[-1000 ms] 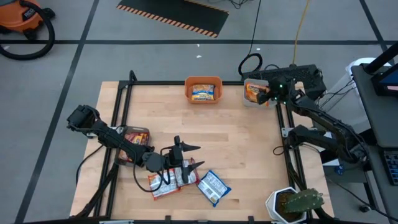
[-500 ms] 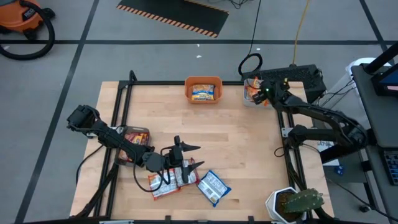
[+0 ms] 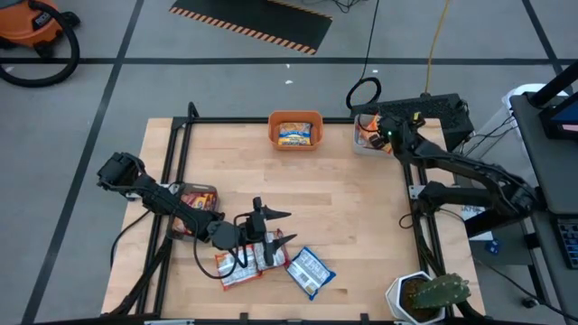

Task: Sort Maruchan noodles
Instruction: Put the top orange noodle pack into the gray bin

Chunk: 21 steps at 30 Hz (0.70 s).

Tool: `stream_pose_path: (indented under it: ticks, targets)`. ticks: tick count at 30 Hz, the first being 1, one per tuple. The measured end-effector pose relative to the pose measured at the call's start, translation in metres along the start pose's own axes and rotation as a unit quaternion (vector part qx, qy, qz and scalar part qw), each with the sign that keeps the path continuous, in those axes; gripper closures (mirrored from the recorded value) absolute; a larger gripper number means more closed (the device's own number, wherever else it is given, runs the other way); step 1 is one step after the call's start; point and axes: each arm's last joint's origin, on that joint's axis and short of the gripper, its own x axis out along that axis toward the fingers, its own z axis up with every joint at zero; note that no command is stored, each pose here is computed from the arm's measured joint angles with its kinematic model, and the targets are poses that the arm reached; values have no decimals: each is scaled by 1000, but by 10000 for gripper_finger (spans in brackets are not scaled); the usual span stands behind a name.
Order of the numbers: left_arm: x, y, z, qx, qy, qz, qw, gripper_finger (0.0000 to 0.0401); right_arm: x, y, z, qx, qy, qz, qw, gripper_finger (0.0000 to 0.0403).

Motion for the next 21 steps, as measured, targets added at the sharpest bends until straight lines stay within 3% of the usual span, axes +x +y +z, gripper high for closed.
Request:
stream_pose_path:
  ticks: [4, 9, 21]
  targets:
    - [0, 0, -1, 3, 3, 0, 1000, 105, -10, 0, -8, -11, 18, 27, 999, 189]
    - [0, 1, -2, 6, 8, 2, 1000, 105, -15, -2, -27, -43, 88, 52, 994, 212]
    - [1, 1, -2, 5, 8, 3, 1000, 105, -11, -5, -29, -31, 102, 70, 992, 320]
